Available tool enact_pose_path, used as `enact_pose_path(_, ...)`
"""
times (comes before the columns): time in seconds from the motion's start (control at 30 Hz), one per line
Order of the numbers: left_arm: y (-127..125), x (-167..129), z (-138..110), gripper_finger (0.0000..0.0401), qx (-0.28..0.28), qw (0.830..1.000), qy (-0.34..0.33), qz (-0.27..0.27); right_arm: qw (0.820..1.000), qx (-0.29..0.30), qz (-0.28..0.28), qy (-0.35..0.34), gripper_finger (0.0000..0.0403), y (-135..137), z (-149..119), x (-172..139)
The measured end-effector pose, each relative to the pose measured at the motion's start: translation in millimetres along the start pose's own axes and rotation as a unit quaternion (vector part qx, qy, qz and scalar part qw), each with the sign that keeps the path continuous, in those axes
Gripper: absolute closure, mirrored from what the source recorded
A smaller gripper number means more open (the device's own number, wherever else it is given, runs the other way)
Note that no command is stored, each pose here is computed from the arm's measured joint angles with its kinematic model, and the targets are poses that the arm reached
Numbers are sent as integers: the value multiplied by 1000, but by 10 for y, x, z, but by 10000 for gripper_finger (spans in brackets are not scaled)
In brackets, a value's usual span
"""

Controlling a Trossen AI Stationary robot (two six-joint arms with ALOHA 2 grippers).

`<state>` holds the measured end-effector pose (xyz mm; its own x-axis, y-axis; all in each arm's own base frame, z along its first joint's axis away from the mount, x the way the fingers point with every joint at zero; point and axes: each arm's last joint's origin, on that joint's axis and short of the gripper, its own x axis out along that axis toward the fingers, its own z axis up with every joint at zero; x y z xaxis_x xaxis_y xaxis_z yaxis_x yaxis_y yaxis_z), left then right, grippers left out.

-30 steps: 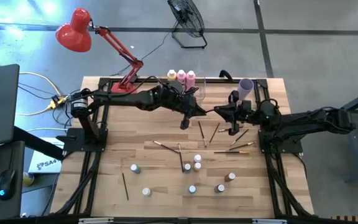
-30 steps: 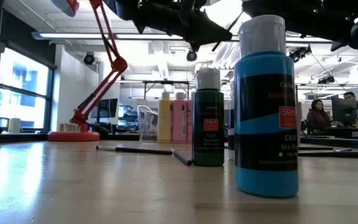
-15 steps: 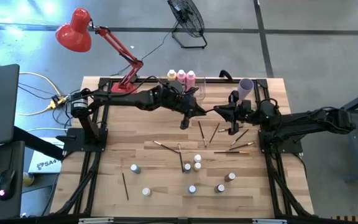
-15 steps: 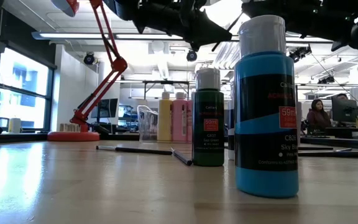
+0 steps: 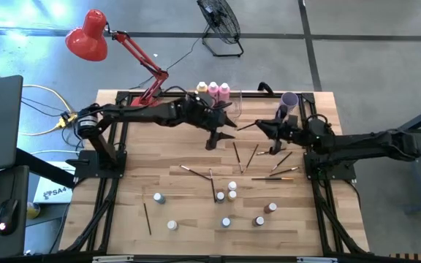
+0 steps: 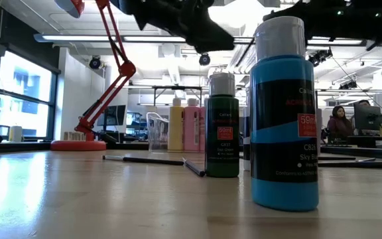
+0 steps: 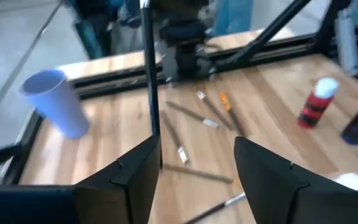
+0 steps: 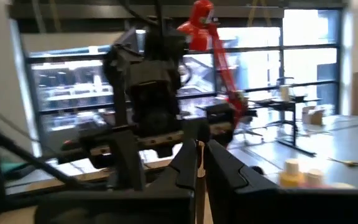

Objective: Pick & Place Paint Supplies
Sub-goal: Put the black paint brush into the violet cup

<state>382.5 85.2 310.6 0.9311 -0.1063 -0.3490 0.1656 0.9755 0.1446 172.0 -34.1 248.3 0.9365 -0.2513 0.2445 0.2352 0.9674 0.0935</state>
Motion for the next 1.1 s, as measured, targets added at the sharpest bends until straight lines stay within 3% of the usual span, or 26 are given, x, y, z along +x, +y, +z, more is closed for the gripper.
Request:
enact_pose_path(0.2,29,-131,48,218,-4,1000,6,11,995,-27,-98,-4,399,-61,157,-219)
enact_pose_path(0.47,50,-142,-34,229,-16,997,55,47,964,-39,-260,-27,399,-156,307,-477)
enact_pose_path(0.57,56,-142,-67,229,-18,995,75,66,945,-46,-322,-40,399,-187,357,-541)
enact_pose_path(0.77,53,-143,-71,229,-19,995,78,67,887,-67,-456,-27,399,-245,372,-621)
enact_pose_path(1.0,54,-143,-71,229,-19,995,78,67,854,-63,-515,-23,399,-267,366,-645)
enact_pose_path(1.1,54,-141,-72,229,-19,995,78,67,849,-66,-525,-16,399,-269,350,-633)
